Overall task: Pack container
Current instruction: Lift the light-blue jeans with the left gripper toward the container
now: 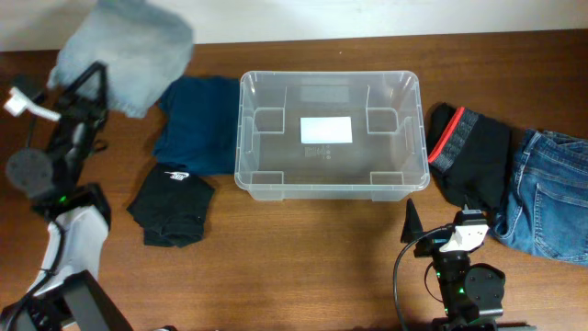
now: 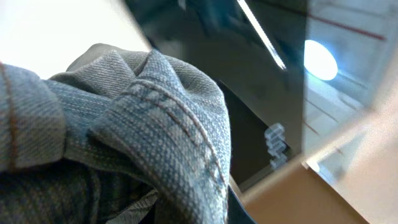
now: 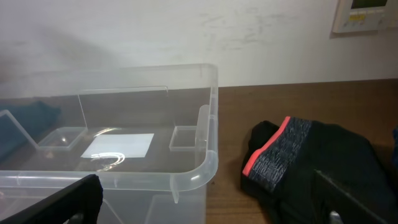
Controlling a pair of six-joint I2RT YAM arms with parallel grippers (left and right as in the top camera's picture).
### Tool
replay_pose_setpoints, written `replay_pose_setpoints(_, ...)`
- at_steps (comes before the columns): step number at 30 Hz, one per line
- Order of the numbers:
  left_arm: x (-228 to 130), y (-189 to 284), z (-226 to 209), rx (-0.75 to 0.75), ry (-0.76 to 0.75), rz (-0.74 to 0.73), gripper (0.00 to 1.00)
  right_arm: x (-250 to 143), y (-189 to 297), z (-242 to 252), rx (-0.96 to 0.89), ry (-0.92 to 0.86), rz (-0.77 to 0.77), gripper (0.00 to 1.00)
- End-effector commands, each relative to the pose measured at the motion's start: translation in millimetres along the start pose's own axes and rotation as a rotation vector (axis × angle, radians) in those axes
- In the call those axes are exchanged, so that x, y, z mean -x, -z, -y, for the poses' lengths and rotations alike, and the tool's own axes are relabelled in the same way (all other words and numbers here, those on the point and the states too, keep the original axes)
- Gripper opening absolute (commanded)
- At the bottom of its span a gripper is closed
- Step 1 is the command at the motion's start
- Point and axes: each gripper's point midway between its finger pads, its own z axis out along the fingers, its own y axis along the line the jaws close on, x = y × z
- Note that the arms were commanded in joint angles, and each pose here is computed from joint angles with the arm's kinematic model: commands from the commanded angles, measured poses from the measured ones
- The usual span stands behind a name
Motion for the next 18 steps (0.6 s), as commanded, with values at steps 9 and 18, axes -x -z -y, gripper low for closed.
replay_pose_setpoints(9,-62.2,-75.7,96.8,-0.163,-0.023,0.001,0.01,-2.2,0.0,-2.1,0.012,0.007,-0.004,0.98)
replay_pose_setpoints(18,-148.0,-106.6,105.9,-0.065,-0.284,-0.008,0.01,-2.2,0.0,-2.1,0.012,0.007,-0.004,0.99)
